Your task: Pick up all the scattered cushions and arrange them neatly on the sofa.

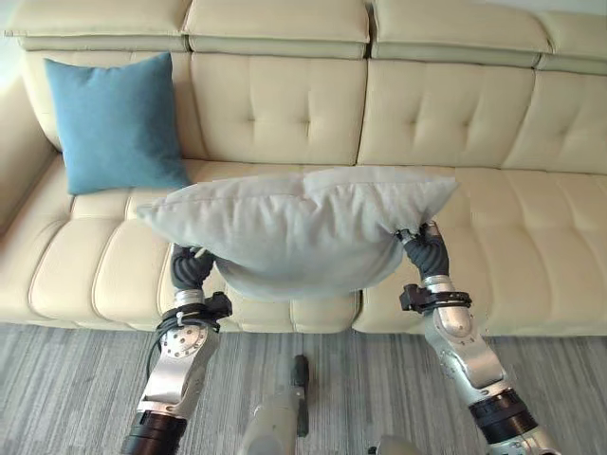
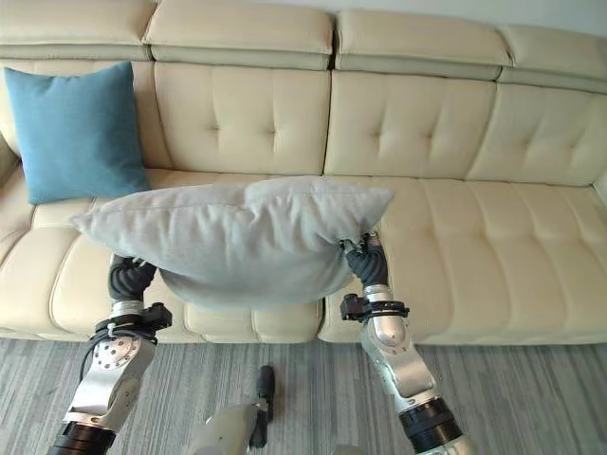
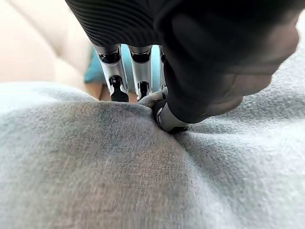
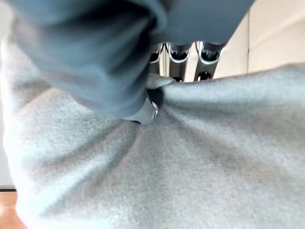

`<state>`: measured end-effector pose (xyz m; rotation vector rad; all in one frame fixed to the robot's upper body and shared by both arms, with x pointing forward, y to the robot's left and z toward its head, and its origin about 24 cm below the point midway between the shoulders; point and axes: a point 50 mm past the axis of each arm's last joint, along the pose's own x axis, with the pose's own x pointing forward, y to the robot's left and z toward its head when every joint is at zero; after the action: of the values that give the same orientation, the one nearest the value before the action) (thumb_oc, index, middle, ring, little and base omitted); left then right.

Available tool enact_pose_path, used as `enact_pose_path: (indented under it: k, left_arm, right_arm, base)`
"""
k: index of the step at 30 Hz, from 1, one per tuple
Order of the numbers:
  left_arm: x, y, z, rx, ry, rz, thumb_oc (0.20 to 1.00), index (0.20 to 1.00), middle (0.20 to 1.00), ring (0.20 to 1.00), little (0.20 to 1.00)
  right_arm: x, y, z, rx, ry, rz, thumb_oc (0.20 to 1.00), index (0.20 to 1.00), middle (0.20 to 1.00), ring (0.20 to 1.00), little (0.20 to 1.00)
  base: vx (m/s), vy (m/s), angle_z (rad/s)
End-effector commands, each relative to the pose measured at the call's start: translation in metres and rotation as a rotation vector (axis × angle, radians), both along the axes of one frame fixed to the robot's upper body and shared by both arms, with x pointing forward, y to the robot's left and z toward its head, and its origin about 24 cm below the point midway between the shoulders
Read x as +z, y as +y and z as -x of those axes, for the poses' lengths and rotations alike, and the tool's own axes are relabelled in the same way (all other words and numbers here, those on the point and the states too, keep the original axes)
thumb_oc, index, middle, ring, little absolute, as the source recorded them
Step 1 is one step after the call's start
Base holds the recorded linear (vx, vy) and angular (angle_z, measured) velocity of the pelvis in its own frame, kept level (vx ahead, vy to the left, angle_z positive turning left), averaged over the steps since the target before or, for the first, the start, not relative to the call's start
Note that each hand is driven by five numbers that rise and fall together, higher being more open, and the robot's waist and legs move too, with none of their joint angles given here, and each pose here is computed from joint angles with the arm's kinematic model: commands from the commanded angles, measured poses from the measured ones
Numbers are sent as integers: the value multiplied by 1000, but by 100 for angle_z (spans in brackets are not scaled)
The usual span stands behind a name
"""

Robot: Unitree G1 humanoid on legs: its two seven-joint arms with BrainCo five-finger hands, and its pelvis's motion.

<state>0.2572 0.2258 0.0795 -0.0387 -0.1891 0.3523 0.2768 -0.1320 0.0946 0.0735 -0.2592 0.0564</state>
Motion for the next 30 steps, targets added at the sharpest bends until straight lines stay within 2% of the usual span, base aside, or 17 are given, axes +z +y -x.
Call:
enact_pose_path:
  k: [1, 8, 13, 18, 23, 24, 26, 27, 30]
  left_arm:
    - [43, -39, -6, -179, -234, -80, 200, 200, 200, 200, 200]
    - [49, -62, -21, -240, -257, -66, 200, 200, 200, 200, 200]
    - [50, -67, -26, -250, -259, -89, 200, 200, 200, 200, 200]
    - [35, -64, -23, -210, -200, -75, 200, 200, 200, 200, 200]
    - [38, -72, -38, -185, -200, -82, 200, 200, 200, 200, 200]
    - [54, -80, -54, -170, -239, -95, 200, 200, 200, 200, 200]
    - [64, -84, -62, -164, -268, -105, 200, 200, 200, 200, 200]
    - [94, -91, -79, -131, -347, -146, 200, 200, 200, 200, 200]
    - [128, -95, -92, -99, -436, -183, 200, 200, 200, 200, 200]
  right_arm:
    - [55, 10, 0, 74, -278, -23, 200, 200, 200, 200, 200]
    - [57, 11, 0, 73, -284, -83, 200, 200, 200, 200, 200]
    - [48, 12, 2, 78, -253, -106, 200, 200, 200, 200, 200]
    - [32, 16, 1, 104, -180, -64, 200, 200, 200, 200, 200]
    - [42, 23, -19, 72, -204, 48, 200, 200, 200, 200, 200]
    - [60, 32, -35, 57, -251, 90, 200, 200, 200, 200, 200]
    - [69, 37, -42, 49, -275, 105, 200, 200, 200, 200, 200]
    - [92, 46, -57, 16, -333, 150, 200, 200, 200, 200, 200]
    - [125, 46, -72, -44, -417, 209, 200, 200, 200, 200, 200]
  base:
    - [275, 102, 0]
    - [164, -36, 16]
    - [182, -124, 12]
    - [209, -129, 0]
    - [48, -114, -4]
    - [-108, -97, 7]
    - [-134, -101, 13]
    - [-127, -75, 17]
    - [-126, -96, 25]
